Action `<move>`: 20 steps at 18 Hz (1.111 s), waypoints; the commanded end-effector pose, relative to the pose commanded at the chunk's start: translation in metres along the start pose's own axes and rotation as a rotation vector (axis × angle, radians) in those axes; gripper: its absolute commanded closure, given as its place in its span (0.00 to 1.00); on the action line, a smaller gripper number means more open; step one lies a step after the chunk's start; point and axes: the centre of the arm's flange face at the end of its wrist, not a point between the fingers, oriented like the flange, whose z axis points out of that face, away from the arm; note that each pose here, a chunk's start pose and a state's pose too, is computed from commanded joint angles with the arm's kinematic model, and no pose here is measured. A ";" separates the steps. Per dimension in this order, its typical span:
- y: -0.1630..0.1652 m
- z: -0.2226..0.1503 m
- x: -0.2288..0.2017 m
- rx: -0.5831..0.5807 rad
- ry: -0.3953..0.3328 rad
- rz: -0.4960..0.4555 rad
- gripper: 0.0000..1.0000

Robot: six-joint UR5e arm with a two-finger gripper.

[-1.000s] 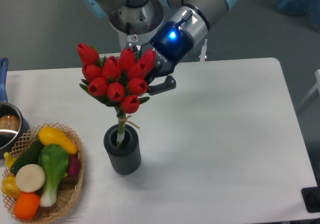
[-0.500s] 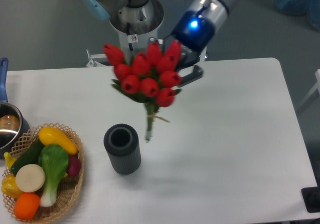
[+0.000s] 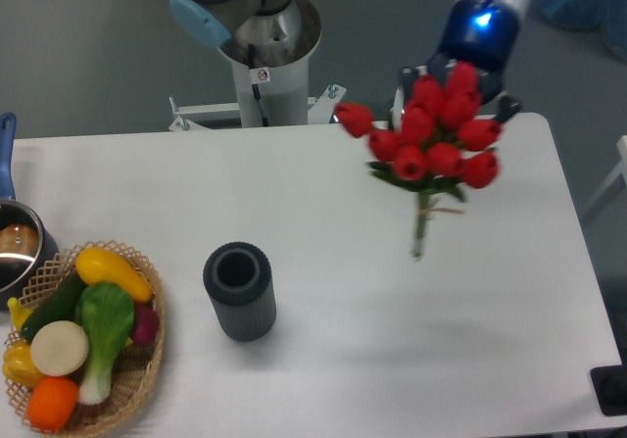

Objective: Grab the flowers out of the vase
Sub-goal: 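Carry the tulip bouquet up and away from the vase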

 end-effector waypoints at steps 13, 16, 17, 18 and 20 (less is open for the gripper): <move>0.012 -0.004 -0.008 -0.014 -0.015 -0.004 0.70; 0.015 -0.010 -0.012 -0.013 -0.026 -0.009 0.70; 0.015 -0.010 -0.012 -0.013 -0.026 -0.009 0.70; 0.015 -0.010 -0.012 -0.013 -0.025 -0.012 0.70; 0.014 -0.012 -0.012 -0.012 -0.028 -0.008 0.70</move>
